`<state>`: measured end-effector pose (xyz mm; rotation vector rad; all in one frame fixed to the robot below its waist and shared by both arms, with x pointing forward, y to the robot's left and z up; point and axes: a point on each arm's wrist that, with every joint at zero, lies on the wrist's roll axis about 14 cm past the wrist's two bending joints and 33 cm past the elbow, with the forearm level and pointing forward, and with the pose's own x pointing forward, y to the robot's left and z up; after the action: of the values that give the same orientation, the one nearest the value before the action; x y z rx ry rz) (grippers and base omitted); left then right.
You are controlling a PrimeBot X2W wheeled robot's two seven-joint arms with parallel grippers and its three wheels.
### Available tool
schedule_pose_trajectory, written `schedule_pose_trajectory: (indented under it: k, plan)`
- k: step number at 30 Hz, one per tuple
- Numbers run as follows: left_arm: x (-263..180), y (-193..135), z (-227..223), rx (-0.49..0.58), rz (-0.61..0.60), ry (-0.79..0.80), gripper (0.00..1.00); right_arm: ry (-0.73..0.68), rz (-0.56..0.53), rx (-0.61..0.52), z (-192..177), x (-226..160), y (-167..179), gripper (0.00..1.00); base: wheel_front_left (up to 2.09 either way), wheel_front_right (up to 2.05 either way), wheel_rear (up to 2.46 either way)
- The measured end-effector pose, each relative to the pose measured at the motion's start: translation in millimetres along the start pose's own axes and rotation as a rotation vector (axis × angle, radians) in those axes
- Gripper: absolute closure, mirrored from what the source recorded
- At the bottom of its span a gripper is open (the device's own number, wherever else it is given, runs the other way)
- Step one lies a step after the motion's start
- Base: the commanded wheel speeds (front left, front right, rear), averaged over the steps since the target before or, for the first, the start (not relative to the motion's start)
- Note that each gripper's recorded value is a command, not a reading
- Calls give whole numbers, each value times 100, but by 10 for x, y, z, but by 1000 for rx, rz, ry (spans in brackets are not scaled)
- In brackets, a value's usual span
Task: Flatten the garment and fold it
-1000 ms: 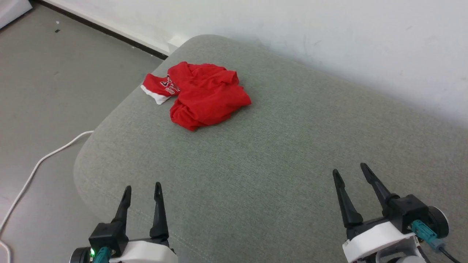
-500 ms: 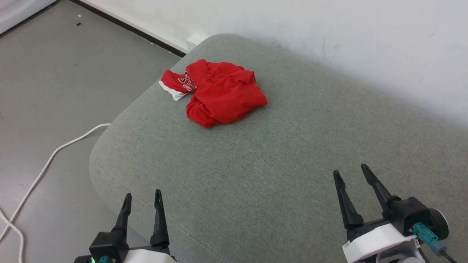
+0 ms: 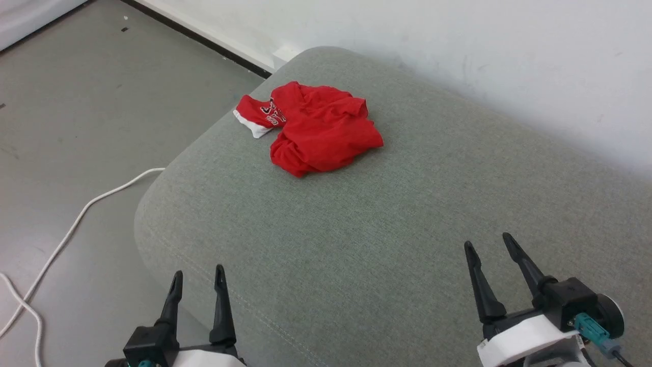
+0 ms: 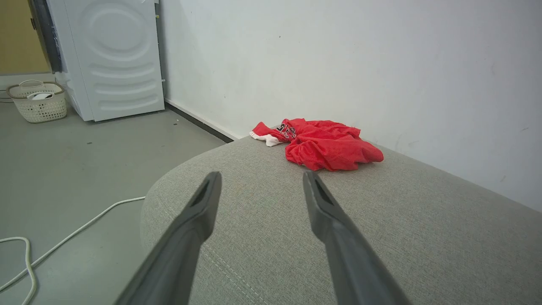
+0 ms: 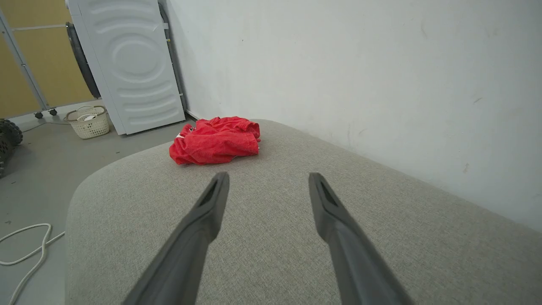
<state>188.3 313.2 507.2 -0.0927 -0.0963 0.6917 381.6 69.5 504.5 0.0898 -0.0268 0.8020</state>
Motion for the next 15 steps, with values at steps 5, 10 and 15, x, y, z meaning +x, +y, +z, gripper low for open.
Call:
schedule_pose_trajectory:
  k: [5, 10, 15]
  plan:
    - [3, -10, -8, -5, -1, 4, 0, 5, -3, 1, -12, -6, -11, 0, 0, 0, 0]
    - [31, -61, 74, 2, -16, -22, 0, 2, -16, 0, 6, -8, -57, 0, 0, 0, 0]
    - [166, -186, 399, -35, -58, -120, 0, -2, -47, -6, 39, -3, -178, 0, 0, 0, 0]
